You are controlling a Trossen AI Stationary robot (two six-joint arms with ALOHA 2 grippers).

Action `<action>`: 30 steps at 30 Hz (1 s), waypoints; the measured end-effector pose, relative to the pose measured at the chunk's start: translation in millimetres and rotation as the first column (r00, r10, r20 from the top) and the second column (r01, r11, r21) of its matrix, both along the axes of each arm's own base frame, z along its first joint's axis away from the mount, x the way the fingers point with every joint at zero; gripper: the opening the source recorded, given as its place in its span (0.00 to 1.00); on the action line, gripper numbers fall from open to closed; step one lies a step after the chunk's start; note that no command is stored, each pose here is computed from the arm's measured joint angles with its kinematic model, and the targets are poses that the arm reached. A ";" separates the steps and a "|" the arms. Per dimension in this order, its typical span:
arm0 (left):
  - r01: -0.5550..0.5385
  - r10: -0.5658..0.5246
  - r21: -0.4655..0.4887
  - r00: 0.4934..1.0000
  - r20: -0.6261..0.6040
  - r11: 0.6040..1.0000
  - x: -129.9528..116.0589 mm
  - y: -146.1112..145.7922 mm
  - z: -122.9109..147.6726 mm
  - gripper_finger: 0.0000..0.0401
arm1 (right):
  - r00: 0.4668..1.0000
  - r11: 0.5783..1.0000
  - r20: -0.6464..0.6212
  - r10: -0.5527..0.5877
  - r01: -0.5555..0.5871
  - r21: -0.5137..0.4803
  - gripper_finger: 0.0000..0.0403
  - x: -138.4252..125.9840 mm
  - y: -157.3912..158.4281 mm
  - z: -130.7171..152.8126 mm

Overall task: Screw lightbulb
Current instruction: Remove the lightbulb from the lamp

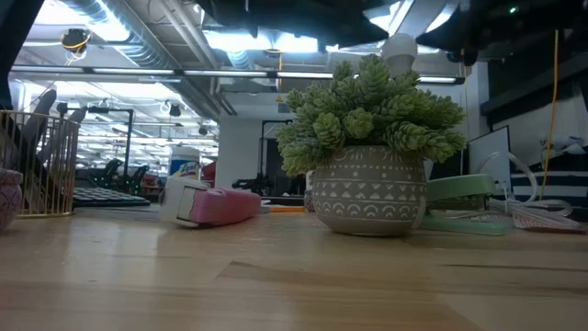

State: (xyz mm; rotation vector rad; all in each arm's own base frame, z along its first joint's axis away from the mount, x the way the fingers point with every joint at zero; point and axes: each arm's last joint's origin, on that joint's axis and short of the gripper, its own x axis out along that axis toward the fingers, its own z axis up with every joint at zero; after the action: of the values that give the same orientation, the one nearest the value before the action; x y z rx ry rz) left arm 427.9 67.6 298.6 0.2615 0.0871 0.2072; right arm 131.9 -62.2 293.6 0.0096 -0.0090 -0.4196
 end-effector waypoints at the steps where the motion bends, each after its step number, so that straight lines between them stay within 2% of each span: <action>1: 0.001 -0.001 0.007 1.000 0.011 1.000 -0.7 -0.2 2.4 0.01 | 1.000 1.000 0.019 0.001 -0.001 -0.010 0.04 -3.8 1.9 2.7; 5: -0.026 0.024 0.038 0.998 0.058 0.999 -1.9 2.9 8.9 0.01 | 0.996 0.999 0.073 0.049 -0.048 -0.021 0.04 -17.8 10.1 9.4; 8: -0.091 0.089 0.036 0.994 0.065 0.995 -4.2 12.8 10.1 0.01 | 0.990 0.994 0.090 0.108 -0.109 0.013 0.04 -22.8 14.4 9.8; 15: -0.161 0.163 -0.041 0.985 0.060 0.986 -9.4 36.4 7.9 0.01 | 0.988 0.985 0.044 0.151 -0.154 0.081 0.04 -13.6 11.5 2.7; 21: -0.130 0.131 -0.061 0.991 0.021 0.990 -9.3 37.6 3.3 0.01 | 0.988 0.981 -0.021 0.150 -0.146 0.125 0.04 2.2 4.0 -6.8; 30: -0.090 0.090 -0.060 0.996 -0.007 0.994 -4.7 31.3 -4.2 0.01 | 0.991 0.984 -0.020 0.135 -0.132 0.119 0.04 14.3 -2.3 -9.2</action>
State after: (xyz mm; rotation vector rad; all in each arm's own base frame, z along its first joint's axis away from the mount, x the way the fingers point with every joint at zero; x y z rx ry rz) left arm 423.1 98.9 294.4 0.1980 0.1093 0.2932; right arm 146.3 -64.5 284.4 0.1201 0.0444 -0.2857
